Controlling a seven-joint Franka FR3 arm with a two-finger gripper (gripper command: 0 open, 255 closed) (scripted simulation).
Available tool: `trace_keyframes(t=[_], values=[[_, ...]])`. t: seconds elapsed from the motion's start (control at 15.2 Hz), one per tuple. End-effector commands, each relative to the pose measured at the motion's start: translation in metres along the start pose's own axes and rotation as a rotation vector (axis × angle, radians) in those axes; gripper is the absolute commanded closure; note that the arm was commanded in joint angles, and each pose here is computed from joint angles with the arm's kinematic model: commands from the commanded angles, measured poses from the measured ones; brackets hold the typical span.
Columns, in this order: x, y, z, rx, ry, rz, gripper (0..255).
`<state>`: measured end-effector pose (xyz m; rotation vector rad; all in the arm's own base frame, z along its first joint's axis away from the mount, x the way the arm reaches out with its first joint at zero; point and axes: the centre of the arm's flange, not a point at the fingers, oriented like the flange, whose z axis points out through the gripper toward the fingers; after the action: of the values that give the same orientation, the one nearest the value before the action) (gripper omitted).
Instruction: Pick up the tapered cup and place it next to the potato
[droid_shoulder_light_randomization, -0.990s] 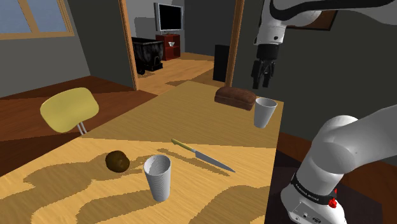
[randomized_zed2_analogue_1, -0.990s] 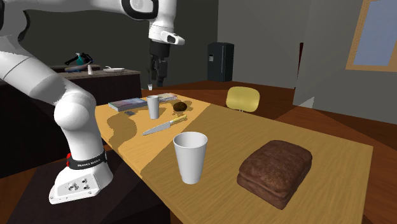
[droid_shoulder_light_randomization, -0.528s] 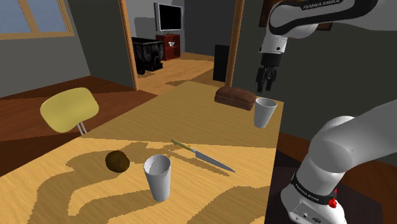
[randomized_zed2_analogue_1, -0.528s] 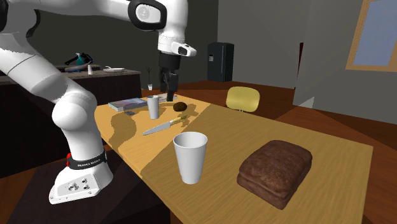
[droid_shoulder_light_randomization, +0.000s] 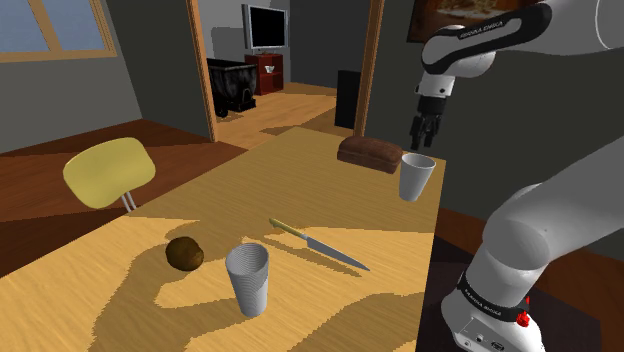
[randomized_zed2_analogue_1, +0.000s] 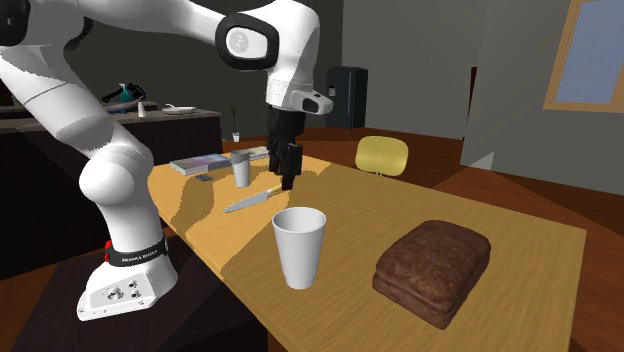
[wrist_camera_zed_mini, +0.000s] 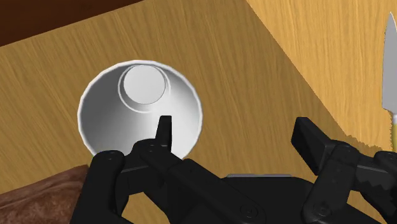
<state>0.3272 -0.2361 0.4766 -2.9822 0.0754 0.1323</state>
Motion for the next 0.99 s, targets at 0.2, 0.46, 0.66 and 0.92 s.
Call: trace_keyframes(t=[0.2,0.46,0.66,0.92], values=[[0.011,0.062,0.019,-0.006,0.014,0.014,0],[0.019,0.111,0.033,-0.009,0.025,0.026,0],[0.021,0.127,0.043,-0.011,0.029,0.029,0],[0.022,0.127,0.064,-0.011,0.029,0.029,0]])
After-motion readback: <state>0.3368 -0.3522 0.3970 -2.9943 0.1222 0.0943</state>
